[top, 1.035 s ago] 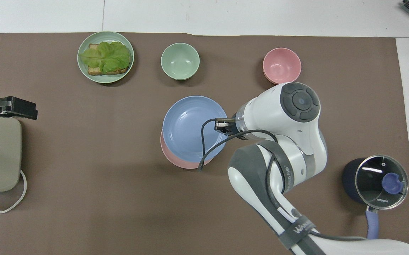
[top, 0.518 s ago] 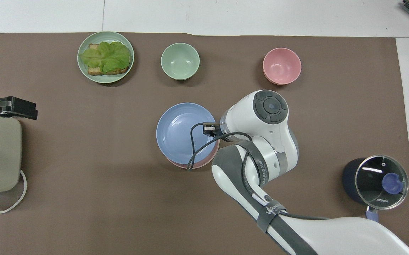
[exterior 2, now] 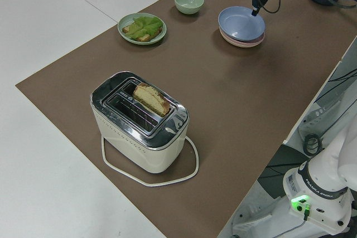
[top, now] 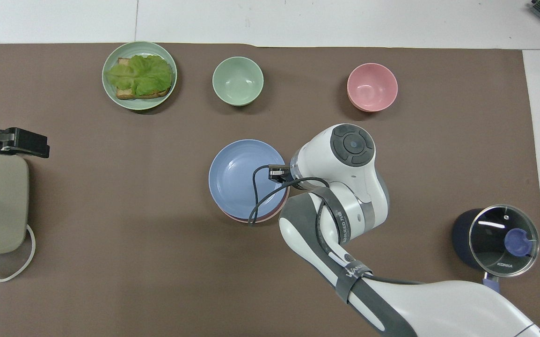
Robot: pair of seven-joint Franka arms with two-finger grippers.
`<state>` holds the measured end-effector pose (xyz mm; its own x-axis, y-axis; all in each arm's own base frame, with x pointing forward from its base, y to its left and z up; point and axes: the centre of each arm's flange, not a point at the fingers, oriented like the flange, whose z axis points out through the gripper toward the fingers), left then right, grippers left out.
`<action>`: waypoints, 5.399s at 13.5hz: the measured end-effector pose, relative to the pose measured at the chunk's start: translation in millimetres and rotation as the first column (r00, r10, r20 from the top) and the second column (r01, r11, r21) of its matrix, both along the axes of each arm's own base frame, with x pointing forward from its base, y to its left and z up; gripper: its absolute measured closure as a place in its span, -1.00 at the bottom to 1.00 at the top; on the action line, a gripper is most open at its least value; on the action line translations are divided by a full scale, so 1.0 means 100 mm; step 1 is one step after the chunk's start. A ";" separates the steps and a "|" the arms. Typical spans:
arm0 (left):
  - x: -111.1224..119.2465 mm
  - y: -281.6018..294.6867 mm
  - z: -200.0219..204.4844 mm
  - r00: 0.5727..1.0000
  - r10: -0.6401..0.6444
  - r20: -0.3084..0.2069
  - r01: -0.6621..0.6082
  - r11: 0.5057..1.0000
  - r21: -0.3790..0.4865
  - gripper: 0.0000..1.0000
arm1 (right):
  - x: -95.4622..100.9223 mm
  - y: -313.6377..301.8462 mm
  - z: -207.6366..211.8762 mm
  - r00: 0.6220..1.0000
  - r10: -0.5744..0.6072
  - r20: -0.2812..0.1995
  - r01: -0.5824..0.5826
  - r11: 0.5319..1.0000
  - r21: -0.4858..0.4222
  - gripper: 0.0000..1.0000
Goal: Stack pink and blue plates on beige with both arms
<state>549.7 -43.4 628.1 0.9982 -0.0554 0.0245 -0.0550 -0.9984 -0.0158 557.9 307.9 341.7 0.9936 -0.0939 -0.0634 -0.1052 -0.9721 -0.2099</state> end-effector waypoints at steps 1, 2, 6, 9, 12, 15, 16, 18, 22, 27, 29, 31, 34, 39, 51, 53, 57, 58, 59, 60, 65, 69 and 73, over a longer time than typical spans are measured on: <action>0.00 0.00 0.00 1.000 0.000 0.000 0.000 1.000 0.000 -1.00 | 0.00 -0.01 -0.01 1.000 -0.001 -0.002 0.001 1.000 -0.001 0.91; 0.00 0.00 0.00 1.000 0.000 0.000 0.000 1.000 0.000 -1.00 | 0.01 -0.02 -0.03 1.000 -0.003 -0.003 0.003 1.000 -0.002 0.91; 0.00 0.00 0.00 1.000 0.000 0.000 0.000 1.000 0.000 -1.00 | 0.09 -0.10 -0.10 1.000 -0.026 0.015 0.026 1.000 0.006 0.75; 0.00 0.00 0.00 1.000 0.000 0.000 0.000 1.000 0.000 -1.00 | 0.09 -0.10 -0.12 1.000 -0.027 0.012 0.027 1.000 0.006 0.02; 0.00 0.00 0.00 1.000 0.000 0.000 0.000 1.000 0.000 -1.00 | 0.11 -0.10 -0.07 0.999 -0.029 0.020 0.029 1.000 0.009 -0.67; 0.00 0.00 0.00 1.000 0.000 0.000 0.000 1.000 0.000 -1.00 | 0.26 -0.40 0.30 0.995 -0.065 0.070 0.065 0.998 0.008 -1.00; 0.00 0.00 0.00 1.000 0.000 0.000 0.000 1.000 0.000 -1.00 | 0.32 -0.59 0.47 0.992 -0.082 0.093 0.083 0.997 -0.003 -1.00; 0.00 0.00 0.00 1.000 0.000 0.000 0.000 1.000 0.000 -1.00 | 0.39 -0.94 0.76 0.987 -0.092 0.134 0.100 0.994 -0.051 -1.00; 0.00 0.00 0.00 1.000 0.000 0.000 0.000 1.000 0.000 -1.00 | 0.42 -1.42 1.29 0.981 -0.104 0.163 0.128 0.982 -0.139 -1.00; 0.00 0.00 0.00 1.000 0.000 0.000 0.000 1.000 0.000 -1.00 | 0.20 -1.63 1.92 0.973 -0.125 0.195 0.156 0.975 -0.156 -1.00; 0.00 0.00 0.00 1.000 0.000 0.000 0.000 1.000 0.000 -1.00 | 0.09 -1.70 2.23 0.971 -0.133 0.198 0.166 0.973 -0.163 -1.00; 0.00 0.00 0.00 1.000 0.000 0.000 0.000 1.000 0.000 -1.00 | 0.01 -1.75 2.57 0.972 -0.139 0.189 0.172 0.970 -0.170 -1.00; 0.00 0.00 0.00 1.000 0.000 0.000 0.000 1.000 0.000 -1.00 | -0.04 -1.93 2.86 0.978 -0.133 0.158 0.163 0.969 -0.188 -1.00; 0.00 0.00 0.00 1.000 0.000 0.000 0.000 1.000 0.000 -1.00 | -0.10 -2.56 3.11 0.989 -0.086 0.120 0.111 0.970 -0.215 -1.00; 0.00 0.00 0.00 1.000 -0.001 0.000 0.001 1.000 0.000 -1.00 | -0.43 -3.28 3.14 0.998 0.021 0.051 -0.010 0.976 -0.219 -1.00; 0.00 0.00 0.00 1.000 -0.001 0.000 0.001 1.000 0.000 -1.00 | -0.43 -3.26 3.11 0.999 0.025 0.044 -0.014 0.976 -0.218 -1.00; 0.00 0.00 0.00 1.000 -0.001 0.000 0.001 1.000 0.000 -1.00 | -0.44 -3.28 3.11 0.999 0.027 0.043 -0.017 0.976 -0.218 -1.00; 0.00 0.00 0.00 1.000 -0.001 0.000 0.001 1.000 0.000 -1.00 | -0.44 -3.26 3.12 0.999 0.031 0.044 -0.021 0.976 -0.218 -1.00; 0.00 0.00 0.00 1.000 -0.001 0.000 0.001 1.000 0.000 -1.00 | -0.44 -3.24 3.12 0.998 0.036 0.044 -0.026 0.975 -0.219 -1.00; 0.00 0.00 0.00 1.000 -0.001 0.000 0.001 1.000 0.000 -1.00 | -0.44 -3.22 3.12 0.998 0.043 0.045 -0.032 0.975 -0.219 -1.00; 0.00 0.00 0.00 1.000 -0.001 0.000 0.001 1.000 0.000 -1.00 | -0.44 -3.16 3.12 0.996 0.071 0.045 -0.059 0.974 -0.221 -1.00; 0.00 0.00 0.00 1.000 -0.001 0.000 0.001 1.000 0.000 -1.00 | -0.44 -3.22 3.12 0.997 0.063 0.044 -0.052 0.974 -0.220 -1.00; 0.00 0.00 0.00 1.000 -0.001 0.000 0.001 1.000 0.000 -1.00 | -0.44 -3.21 3.12 0.997 0.066 0.044 -0.055 0.974 -0.220 -1.00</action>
